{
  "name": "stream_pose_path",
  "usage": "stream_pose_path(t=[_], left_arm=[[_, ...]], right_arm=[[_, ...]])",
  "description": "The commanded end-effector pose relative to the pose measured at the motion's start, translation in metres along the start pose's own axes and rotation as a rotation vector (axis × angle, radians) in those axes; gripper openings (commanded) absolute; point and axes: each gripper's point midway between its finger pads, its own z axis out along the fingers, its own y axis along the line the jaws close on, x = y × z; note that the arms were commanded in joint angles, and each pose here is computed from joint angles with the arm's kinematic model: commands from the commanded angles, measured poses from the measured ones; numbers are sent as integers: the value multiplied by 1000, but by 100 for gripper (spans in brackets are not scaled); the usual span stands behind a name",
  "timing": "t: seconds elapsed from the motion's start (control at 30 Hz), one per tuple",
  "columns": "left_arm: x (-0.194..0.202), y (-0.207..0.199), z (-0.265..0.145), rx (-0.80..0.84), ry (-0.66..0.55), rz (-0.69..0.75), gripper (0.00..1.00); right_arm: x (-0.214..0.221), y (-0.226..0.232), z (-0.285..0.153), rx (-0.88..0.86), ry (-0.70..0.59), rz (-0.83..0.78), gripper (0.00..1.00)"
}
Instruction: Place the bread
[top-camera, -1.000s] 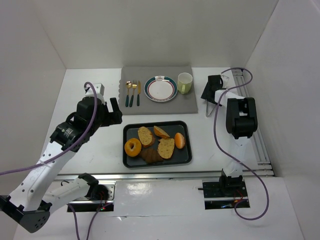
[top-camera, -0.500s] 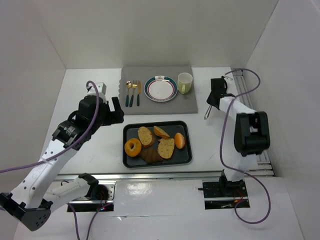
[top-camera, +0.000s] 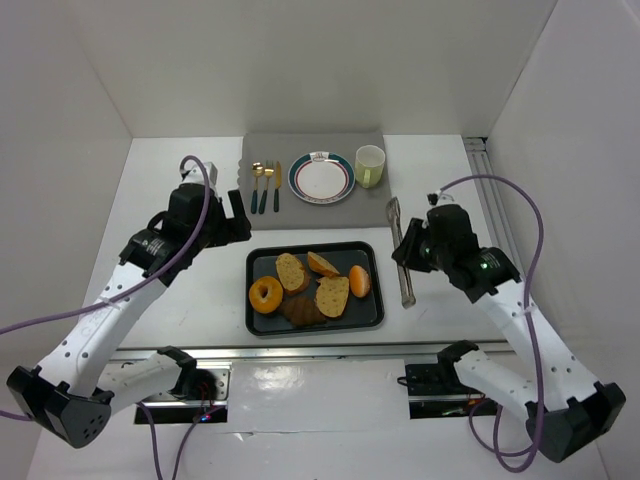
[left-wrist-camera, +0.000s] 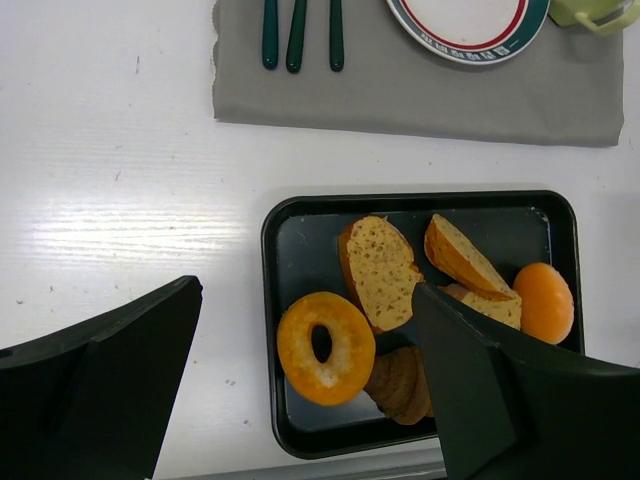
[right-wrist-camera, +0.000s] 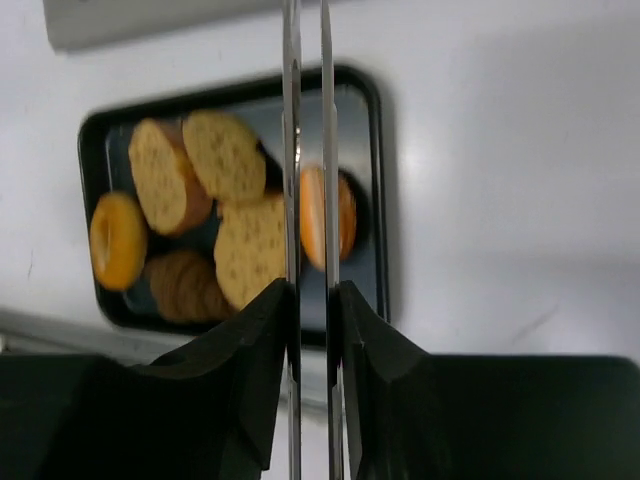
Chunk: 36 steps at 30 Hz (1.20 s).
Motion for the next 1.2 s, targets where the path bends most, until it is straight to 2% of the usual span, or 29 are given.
stream_pose_path(t=[0.0,0.2,0.4,0.53,0.87,1.17], left_arm=[[-25,-8,-4,37,-71,-32,100],[-27,-10,-4,49,-77,-25,100],[-25,-7,-2,38,-71,-28,100],[-25,-8,-5,50,-75,-30,100],[-22,-6,-4,50,-75,-21,100],[-22,-6,-4,50,-75,-21,100]], right_arm=[[52,-10,-44,41,213,32,35],[69,-4,-67,3,319,43,44],[77,0,-66,-15,379,25,55],[74,7,-58,-43,363,8,56],[89,18,-33,-78,414,-30,62],[103,15,-5,-45,448,-53,62]])
